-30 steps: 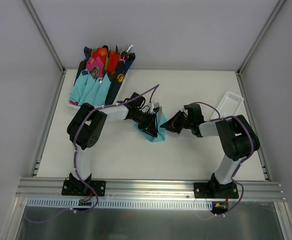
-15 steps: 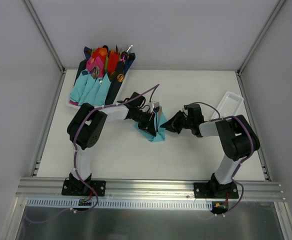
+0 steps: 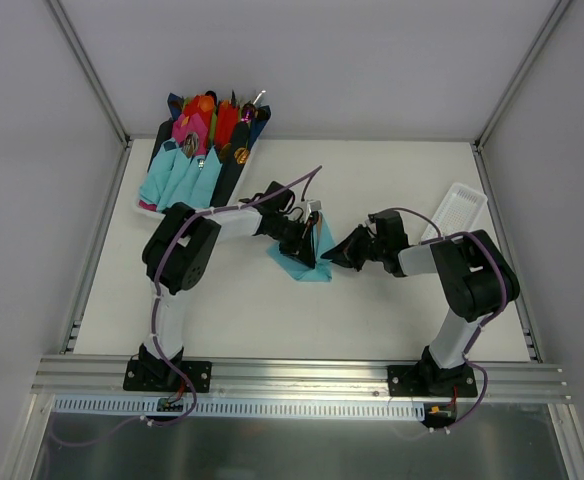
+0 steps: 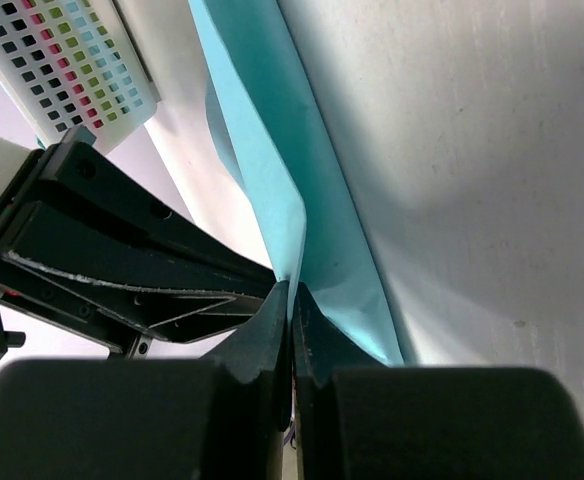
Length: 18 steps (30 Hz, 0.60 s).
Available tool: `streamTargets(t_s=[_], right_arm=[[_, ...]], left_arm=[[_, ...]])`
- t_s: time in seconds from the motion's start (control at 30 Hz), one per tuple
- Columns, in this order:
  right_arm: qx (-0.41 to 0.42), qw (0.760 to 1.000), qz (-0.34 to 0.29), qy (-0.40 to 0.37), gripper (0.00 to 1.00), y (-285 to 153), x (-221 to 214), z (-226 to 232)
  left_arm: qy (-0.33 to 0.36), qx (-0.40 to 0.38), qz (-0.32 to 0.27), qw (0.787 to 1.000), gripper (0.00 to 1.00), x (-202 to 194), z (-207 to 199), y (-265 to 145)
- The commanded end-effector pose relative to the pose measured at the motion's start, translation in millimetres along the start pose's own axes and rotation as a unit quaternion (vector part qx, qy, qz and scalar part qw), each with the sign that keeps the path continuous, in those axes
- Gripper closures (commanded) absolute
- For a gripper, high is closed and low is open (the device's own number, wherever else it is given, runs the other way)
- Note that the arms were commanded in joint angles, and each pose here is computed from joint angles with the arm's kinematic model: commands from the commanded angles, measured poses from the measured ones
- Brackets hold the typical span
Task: Place the utensils on the paper napkin and roll it up
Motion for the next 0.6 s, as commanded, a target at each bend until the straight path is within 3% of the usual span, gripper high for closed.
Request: streamTargets(t_s=[0.0,0.57], right_arm=[[0.019,1.000,0.011,-0.012,0.97,-1.9,-2.0,5.3],[0.070,0.996,0.030,0.036,1.00,22.7,-14.7,20.0]], left_arm=[[0.015,0.008,-0.008,1.000,1.00,9.6,1.9,4.0],[0.014,0.028,-0.001,1.000,1.00,4.3,16.7,10.2]])
Point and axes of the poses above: each gripper's point midway between its finger pads, its own y axis out along the fingers, its own z axis along the line the jaws close on, x = y × z, the point moved 5 cm from there along -y, back along the fingers, and after that the axes turned 11 degrees about y, right-handed, at the moved point
